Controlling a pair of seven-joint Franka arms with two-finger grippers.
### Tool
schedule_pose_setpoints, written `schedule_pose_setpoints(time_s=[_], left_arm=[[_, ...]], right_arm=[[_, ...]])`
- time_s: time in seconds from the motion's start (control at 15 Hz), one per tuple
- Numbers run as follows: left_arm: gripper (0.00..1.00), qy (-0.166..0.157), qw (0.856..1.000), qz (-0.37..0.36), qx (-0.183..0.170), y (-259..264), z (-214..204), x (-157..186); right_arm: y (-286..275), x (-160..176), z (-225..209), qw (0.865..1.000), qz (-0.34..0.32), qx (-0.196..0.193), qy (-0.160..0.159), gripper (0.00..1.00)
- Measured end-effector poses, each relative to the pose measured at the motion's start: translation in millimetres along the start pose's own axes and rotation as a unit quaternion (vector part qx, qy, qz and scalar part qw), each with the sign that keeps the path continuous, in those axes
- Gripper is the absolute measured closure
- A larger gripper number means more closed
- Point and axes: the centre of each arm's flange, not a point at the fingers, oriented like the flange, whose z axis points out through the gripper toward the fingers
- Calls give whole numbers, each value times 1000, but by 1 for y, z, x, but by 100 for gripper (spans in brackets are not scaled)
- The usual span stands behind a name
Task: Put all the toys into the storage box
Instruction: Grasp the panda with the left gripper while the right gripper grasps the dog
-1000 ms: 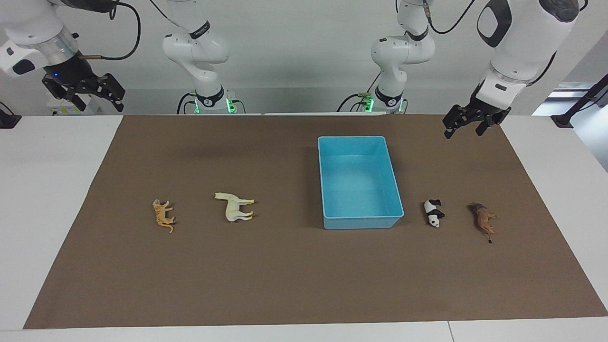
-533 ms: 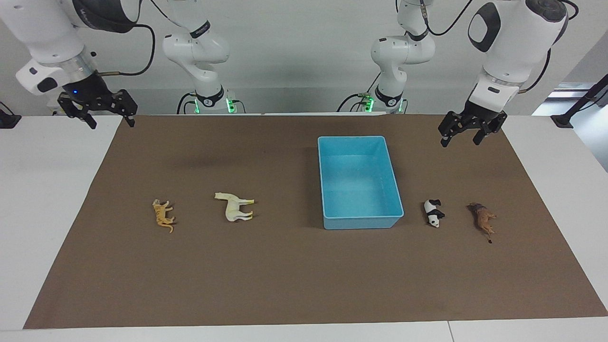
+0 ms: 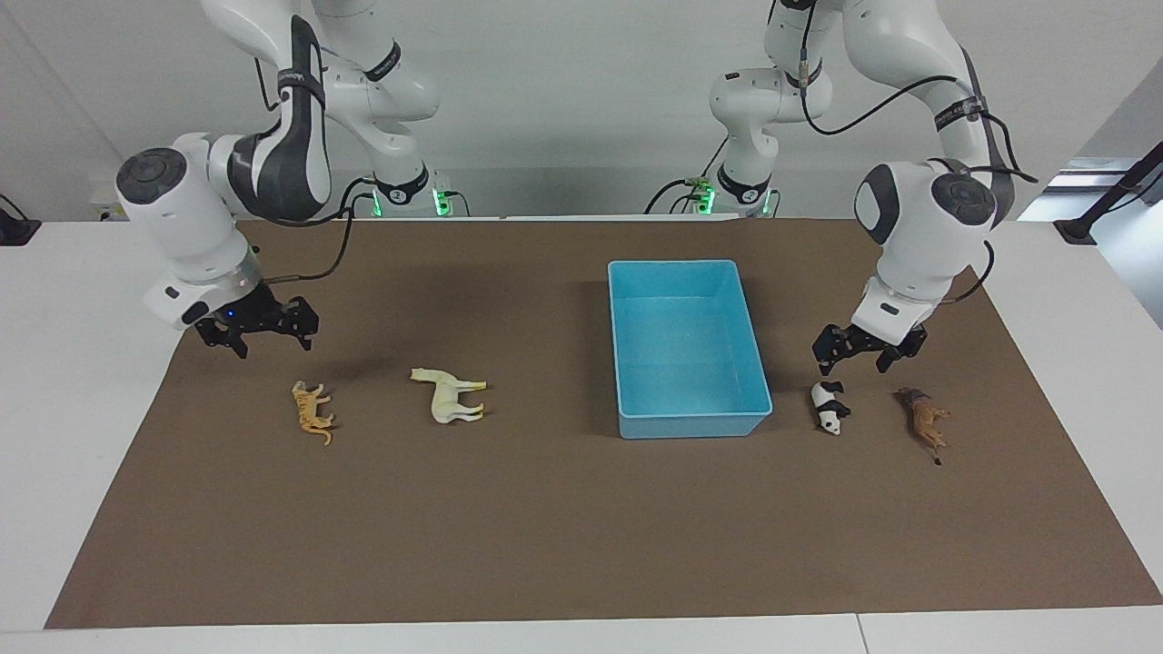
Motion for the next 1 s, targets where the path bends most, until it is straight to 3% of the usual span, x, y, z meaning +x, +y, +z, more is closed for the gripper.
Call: schedule_pose_setpoints(time_s=[0.4,0.6,0.93,1.0], left_arm=[[0,10,997,-41,64,1,55,-2],[0,7,997,-46,66,7,76,-1],[0,12,997,-47,65,5,75,0],[10,13,997,-46,64,6,75,0]], right_arm=[[-26,14,43,996,-84,-7,18,0],[-15,14,64,995,-101,-10,17,0],[-3,14,93,993,-112,-12,16,0],[-2,15,97,993,-113,-14,20,0]])
